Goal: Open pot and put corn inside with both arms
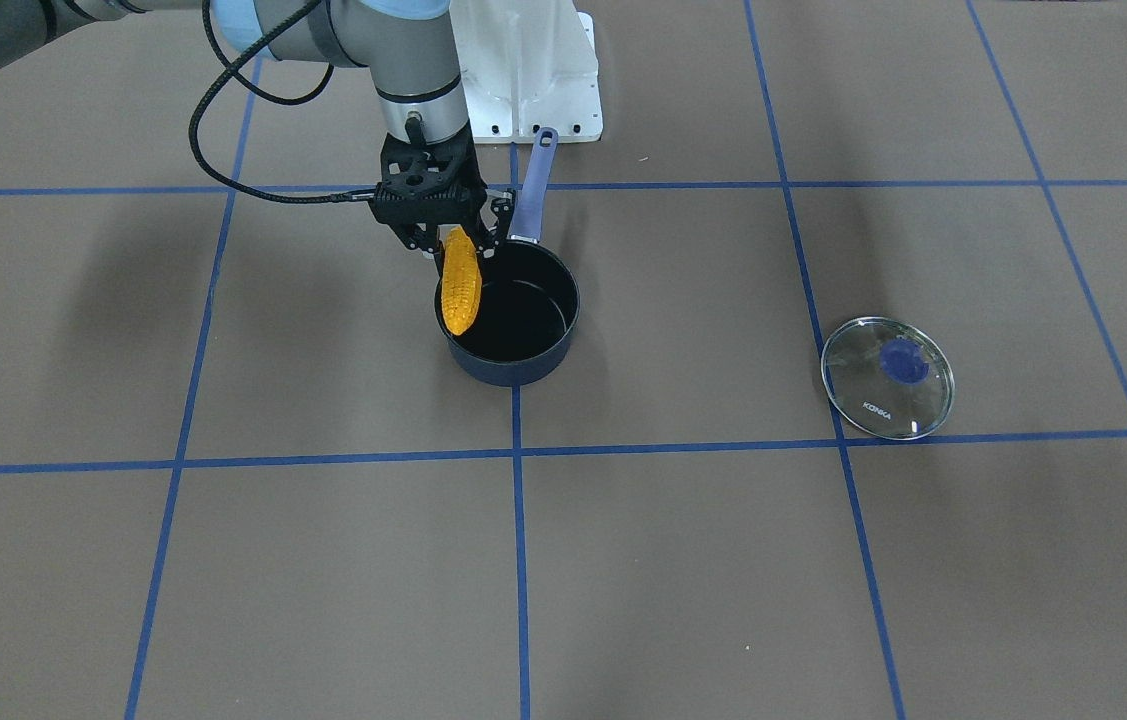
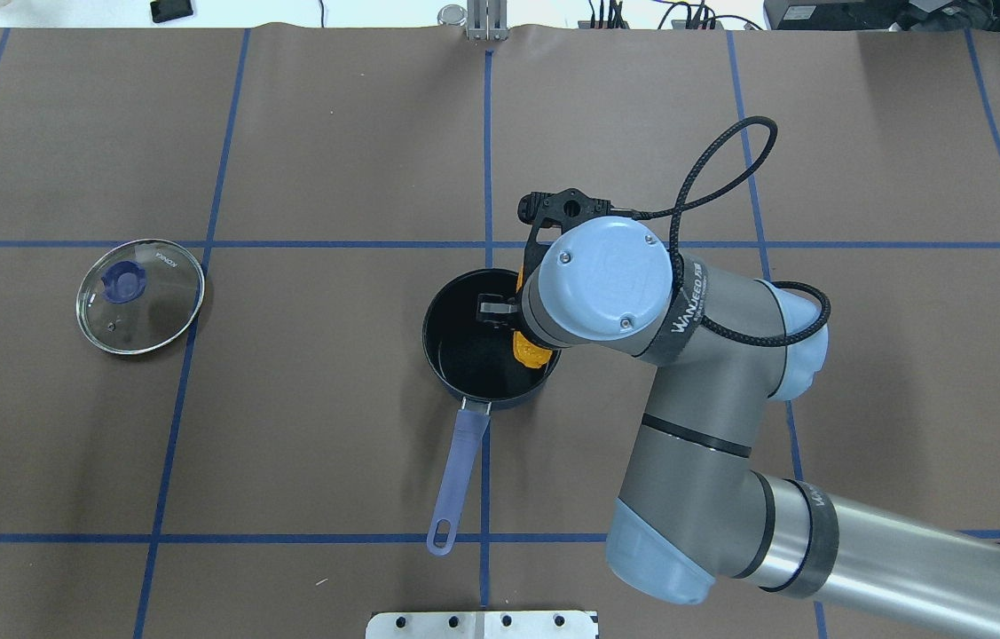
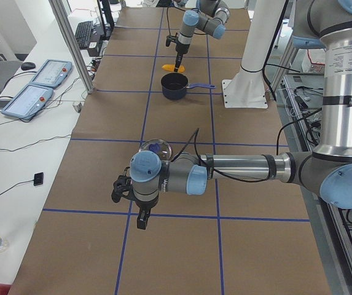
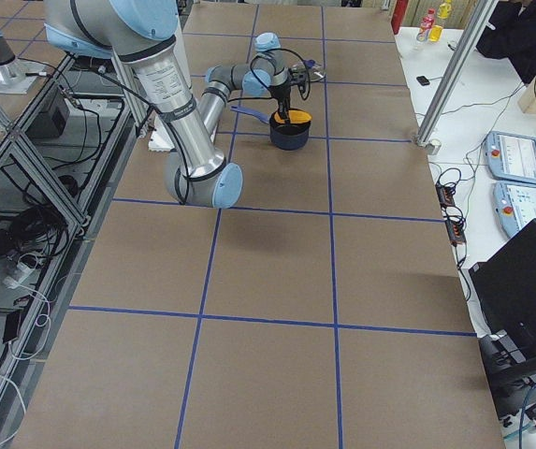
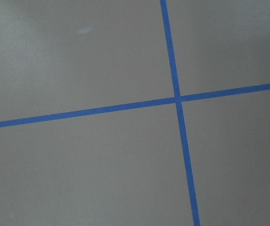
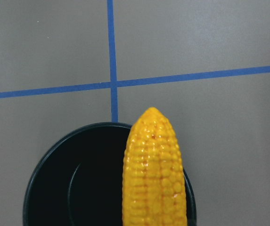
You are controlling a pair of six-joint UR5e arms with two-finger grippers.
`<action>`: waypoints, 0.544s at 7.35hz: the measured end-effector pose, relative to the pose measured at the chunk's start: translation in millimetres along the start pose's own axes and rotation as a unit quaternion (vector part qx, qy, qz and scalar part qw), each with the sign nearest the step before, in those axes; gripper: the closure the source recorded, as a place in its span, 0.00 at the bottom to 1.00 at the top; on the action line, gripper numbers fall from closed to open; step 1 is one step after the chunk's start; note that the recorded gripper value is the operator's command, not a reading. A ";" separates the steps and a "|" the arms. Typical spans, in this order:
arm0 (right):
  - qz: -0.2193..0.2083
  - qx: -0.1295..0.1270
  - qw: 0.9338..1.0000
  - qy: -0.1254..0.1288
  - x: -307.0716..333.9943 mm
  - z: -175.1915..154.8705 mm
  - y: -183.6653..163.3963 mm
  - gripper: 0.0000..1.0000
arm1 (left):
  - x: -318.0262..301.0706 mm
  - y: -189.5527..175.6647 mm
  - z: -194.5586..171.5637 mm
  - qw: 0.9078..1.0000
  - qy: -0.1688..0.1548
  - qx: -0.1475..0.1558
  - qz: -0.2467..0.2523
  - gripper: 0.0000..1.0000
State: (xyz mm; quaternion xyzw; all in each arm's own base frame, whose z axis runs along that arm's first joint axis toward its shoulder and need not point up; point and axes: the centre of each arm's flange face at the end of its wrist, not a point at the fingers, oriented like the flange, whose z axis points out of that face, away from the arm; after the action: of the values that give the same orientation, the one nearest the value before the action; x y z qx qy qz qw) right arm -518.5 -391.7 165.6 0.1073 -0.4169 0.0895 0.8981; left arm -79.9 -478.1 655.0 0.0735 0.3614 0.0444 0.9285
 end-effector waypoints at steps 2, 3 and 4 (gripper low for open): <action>0.005 -0.002 1.000 0.006 -19.5 12.5 4.9 0.94 | -1.7 2.0 2.0 1.000 0.000 -0.001 -0.001 0.01; 0.003 -0.003 1.000 0.006 -28.4 15.2 7.9 0.54 | -2.2 3.3 3.0 1.000 0.000 -0.002 -0.002 0.01; 0.000 -0.002 1.000 0.007 -36.3 17.9 9.1 0.03 | -2.4 4.1 3.7 1.000 0.000 -0.003 -0.002 0.01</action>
State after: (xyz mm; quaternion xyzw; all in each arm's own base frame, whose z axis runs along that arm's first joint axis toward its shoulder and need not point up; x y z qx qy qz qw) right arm -557.0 -390.4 150.1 0.1051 -0.4106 0.0896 0.9013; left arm -79.3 -474.8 659.9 0.0700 0.3619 0.0436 0.9286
